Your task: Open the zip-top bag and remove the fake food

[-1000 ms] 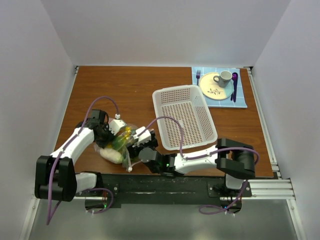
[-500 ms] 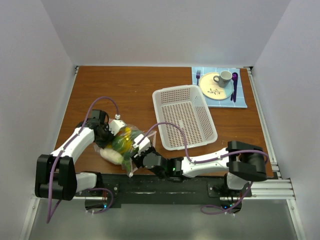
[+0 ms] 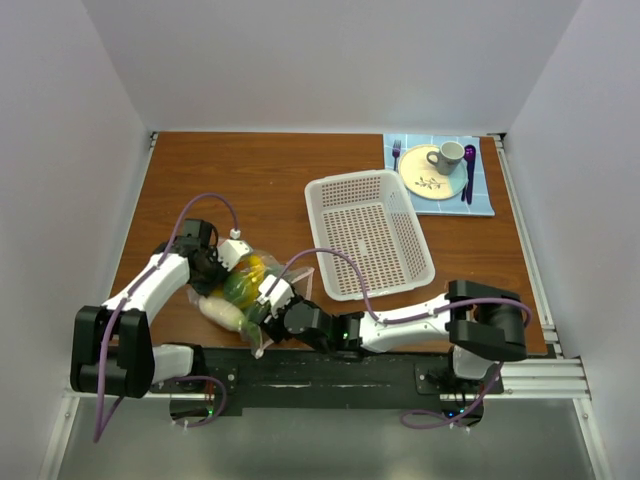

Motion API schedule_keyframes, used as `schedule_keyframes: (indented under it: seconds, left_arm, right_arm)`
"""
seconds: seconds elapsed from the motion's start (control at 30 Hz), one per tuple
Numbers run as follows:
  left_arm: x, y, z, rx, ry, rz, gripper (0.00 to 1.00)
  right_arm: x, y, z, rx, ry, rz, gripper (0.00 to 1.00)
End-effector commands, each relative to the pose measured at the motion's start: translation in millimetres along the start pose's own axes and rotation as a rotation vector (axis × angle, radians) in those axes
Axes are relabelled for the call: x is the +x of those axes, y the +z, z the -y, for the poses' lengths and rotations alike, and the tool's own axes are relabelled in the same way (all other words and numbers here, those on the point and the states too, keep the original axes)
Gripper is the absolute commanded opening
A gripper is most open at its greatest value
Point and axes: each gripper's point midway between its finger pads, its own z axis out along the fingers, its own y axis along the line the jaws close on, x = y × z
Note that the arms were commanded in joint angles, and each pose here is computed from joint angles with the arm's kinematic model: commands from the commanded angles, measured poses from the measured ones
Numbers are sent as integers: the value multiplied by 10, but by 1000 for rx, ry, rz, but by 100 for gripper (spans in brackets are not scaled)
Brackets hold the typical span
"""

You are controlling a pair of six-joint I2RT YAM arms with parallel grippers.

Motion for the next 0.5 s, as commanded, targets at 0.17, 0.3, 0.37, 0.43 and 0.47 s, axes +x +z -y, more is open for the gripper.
schedule_keyframes:
  seconds: [0.17,0.3,0.37,0.43,0.47]
  left_arm:
    - [-7,28,-84,-22,53,-27,0]
    - [-45,25,-96,-15,50,-23,0]
    - [-61,17,-111,-18,47,-22,0]
    - [-66,6,-128,-23,44,-24,0]
    - [-70,3,-133,-27,46,-23,0]
  right_arm:
    - [231,166,-51,-104,-54,-62,64]
    - [265,266,-10,-117,-56,-82,63]
    - [314,320,2,-122,-56,-100,62]
    - [366,331,-31,-146,-53,-121,56]
    - [412,336,-41,-152,-45,-133,53]
